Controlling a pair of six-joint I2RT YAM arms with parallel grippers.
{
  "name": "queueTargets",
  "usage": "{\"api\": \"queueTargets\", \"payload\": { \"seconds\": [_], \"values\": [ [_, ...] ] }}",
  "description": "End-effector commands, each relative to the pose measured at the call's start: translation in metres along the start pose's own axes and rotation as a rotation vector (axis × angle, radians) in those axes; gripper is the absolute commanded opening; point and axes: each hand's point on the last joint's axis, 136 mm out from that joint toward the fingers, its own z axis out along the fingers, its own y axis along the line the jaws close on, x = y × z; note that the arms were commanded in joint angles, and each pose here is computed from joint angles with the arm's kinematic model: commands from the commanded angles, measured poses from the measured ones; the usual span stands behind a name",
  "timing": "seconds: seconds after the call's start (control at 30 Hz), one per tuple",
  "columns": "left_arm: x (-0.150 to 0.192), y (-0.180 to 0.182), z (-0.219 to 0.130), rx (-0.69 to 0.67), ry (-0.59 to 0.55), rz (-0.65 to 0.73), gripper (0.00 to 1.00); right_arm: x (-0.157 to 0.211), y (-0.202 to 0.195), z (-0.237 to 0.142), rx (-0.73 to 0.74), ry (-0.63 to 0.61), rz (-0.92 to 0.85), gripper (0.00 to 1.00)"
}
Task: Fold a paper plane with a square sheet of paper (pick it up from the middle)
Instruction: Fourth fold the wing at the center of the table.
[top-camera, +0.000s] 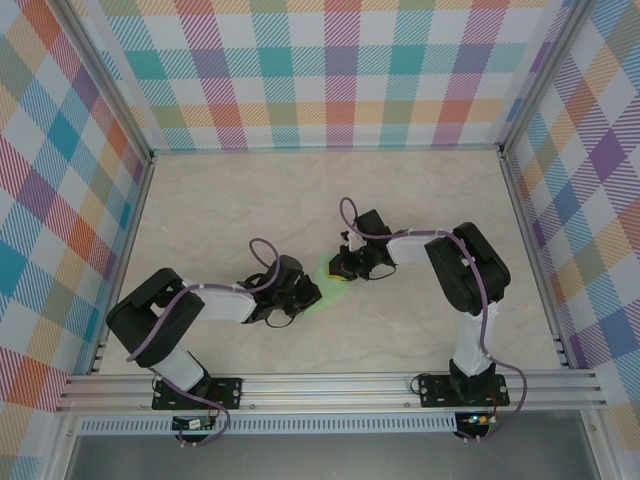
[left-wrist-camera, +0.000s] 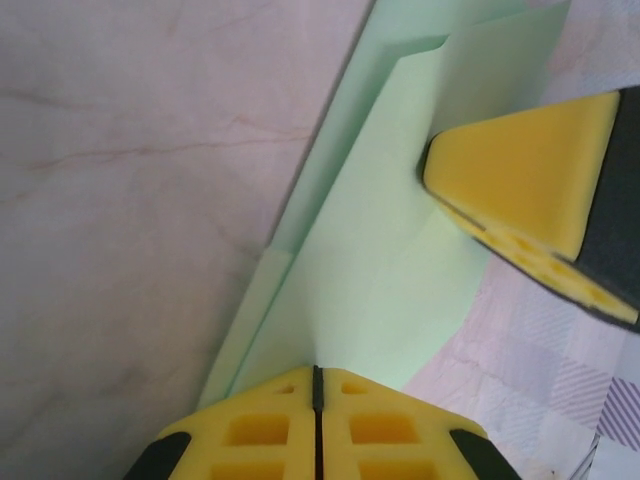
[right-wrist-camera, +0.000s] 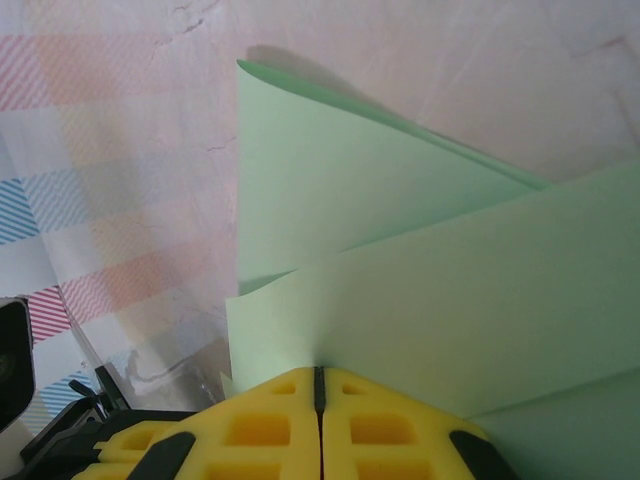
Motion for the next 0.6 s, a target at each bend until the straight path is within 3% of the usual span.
{"api": "queueTargets", "payload": {
  "seconds": [0.0, 0.17, 0.3, 0.57],
  "values": [
    [0.023, 0.049, -0.008, -0.153, 0.056, 0.001, 0.08, 0.019, -0.052, 0.009, 0.186, 0.043, 0.087, 0.06],
    [0.035, 0.047, -0.015, -0.149, 0.12, 0.056, 0.08, 0.019, -0.053, 0.008, 0.196, 0.044, 0.088, 0.07],
    [0.031, 0.049, -0.022, -0.173, 0.098, 0.074, 0.08, 0.018, -0.052, 0.007, 0.197, 0.042, 0.087, 0.07],
    [0.008, -0.005, -0.037, -0.048, 0.006, 0.109, 0.1, 0.02, -0.058, 0.008, 0.216, 0.048, 0.09, 0.07]
  ]
}}
